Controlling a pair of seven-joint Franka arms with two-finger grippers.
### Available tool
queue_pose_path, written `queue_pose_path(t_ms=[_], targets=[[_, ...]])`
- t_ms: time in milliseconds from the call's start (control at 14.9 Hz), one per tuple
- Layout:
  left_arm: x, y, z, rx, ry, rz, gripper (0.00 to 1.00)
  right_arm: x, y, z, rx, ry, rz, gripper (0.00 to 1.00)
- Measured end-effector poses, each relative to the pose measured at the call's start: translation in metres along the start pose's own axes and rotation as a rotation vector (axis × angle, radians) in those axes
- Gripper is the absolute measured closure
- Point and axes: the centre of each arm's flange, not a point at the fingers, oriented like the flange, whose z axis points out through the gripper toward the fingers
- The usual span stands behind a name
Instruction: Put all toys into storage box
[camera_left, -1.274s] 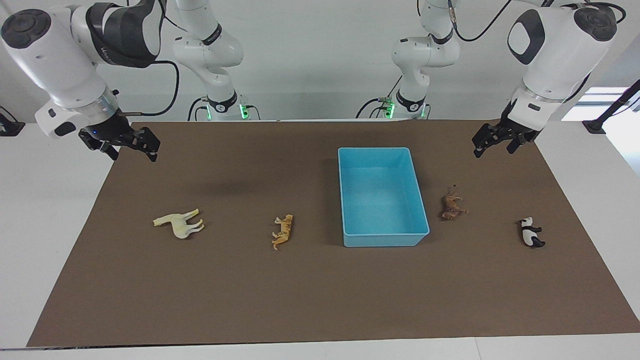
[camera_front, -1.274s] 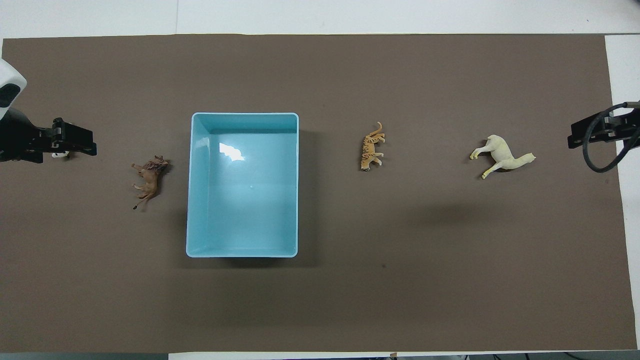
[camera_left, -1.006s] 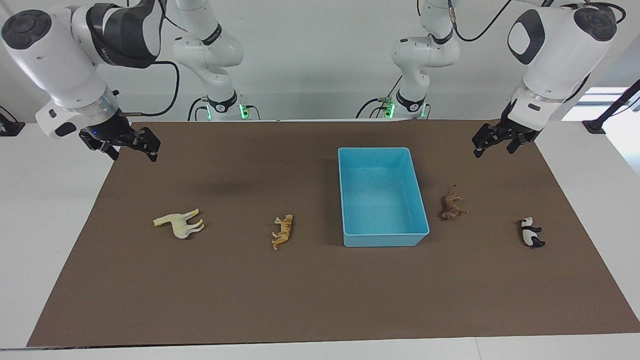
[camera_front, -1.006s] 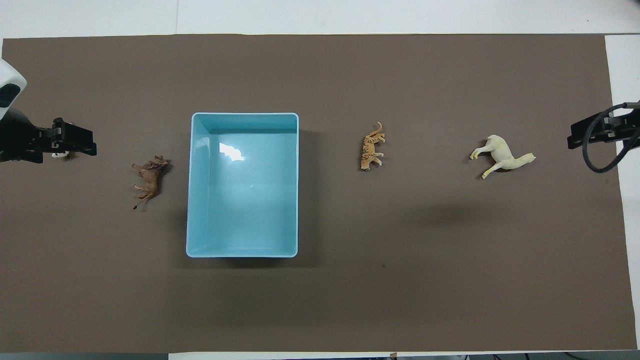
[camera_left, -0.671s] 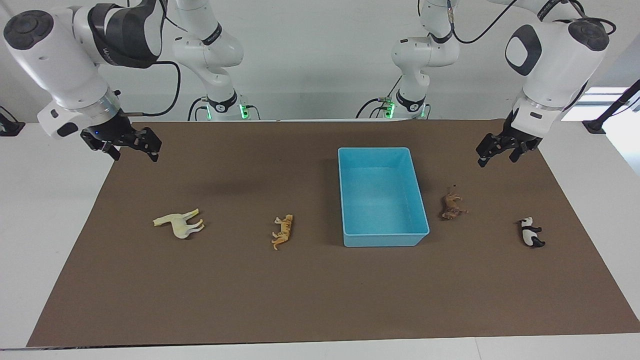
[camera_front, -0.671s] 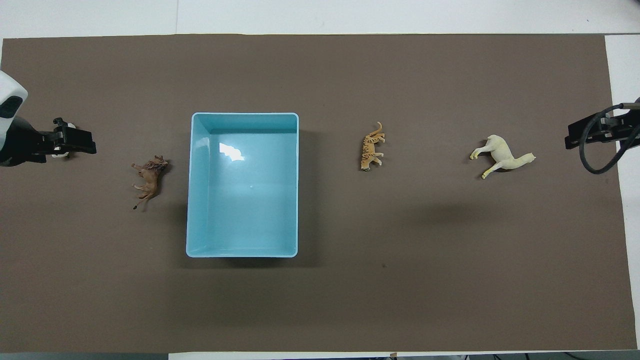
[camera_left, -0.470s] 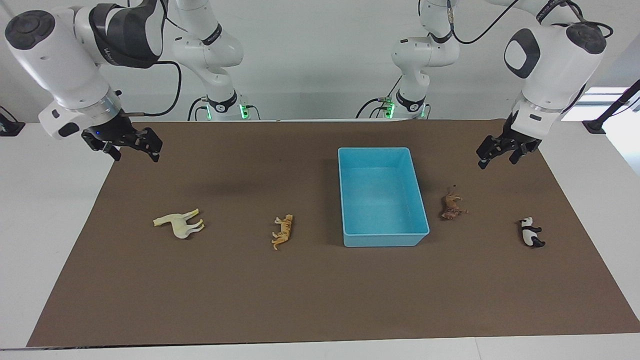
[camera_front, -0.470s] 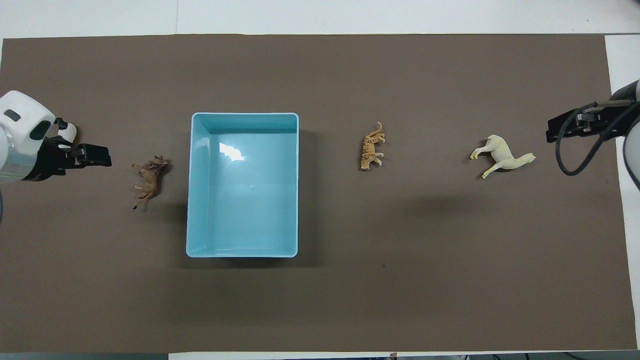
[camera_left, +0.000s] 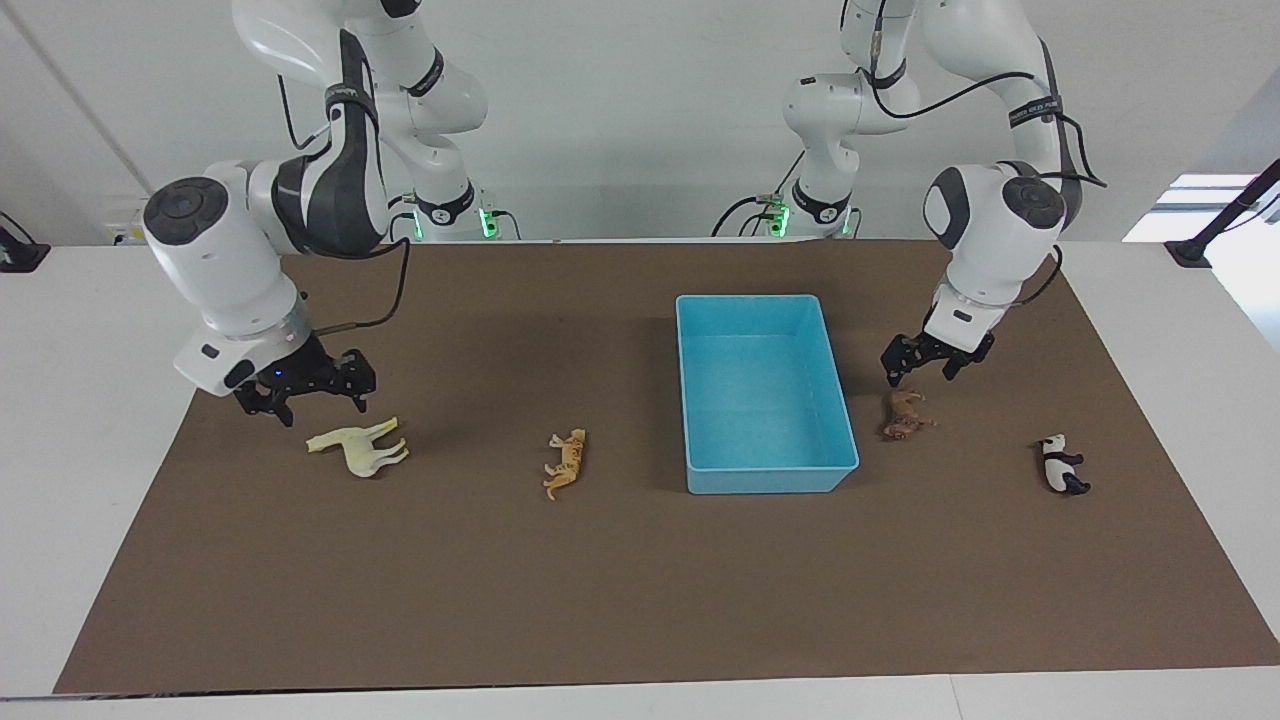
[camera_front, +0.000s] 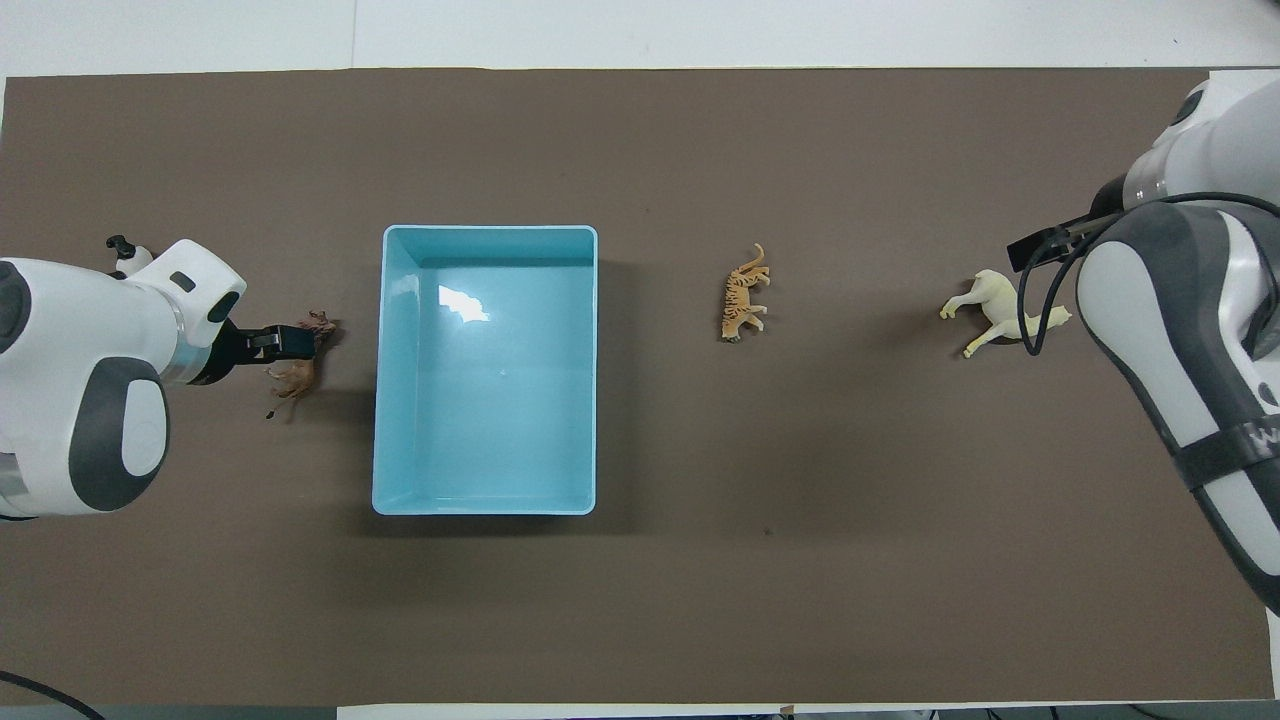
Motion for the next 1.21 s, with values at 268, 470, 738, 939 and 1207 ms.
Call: queue_pose_path(t_ms=[268,470,738,939,1207], targets=[[-0.003,-0.003,0.029,0.001,0.015,-0.003,0.00,-0.004,-0.003,0.053,-0.019,0.038,-0.216,0.03],[0.000,-0.005,0.040,0.001,0.030,-0.003,0.00,-0.012,-0.007,0.071,-0.012,0.026,-0.220,0.03],[0.000,-0.002,0.073,0.003,0.015,0.005,0.00,-0.023,-0.004,0.099,0.003,-0.007,-0.208,0.03],[0.000,0.000,0.078,0.002,0.015,0.008,0.06,-0.034,0.008,0.124,0.001,-0.007,-0.193,0.03],[0.007,0.000,0.068,-0.001,0.007,-0.003,0.48,-0.042,0.009,0.142,0.005,-0.014,-0.191,0.03]])
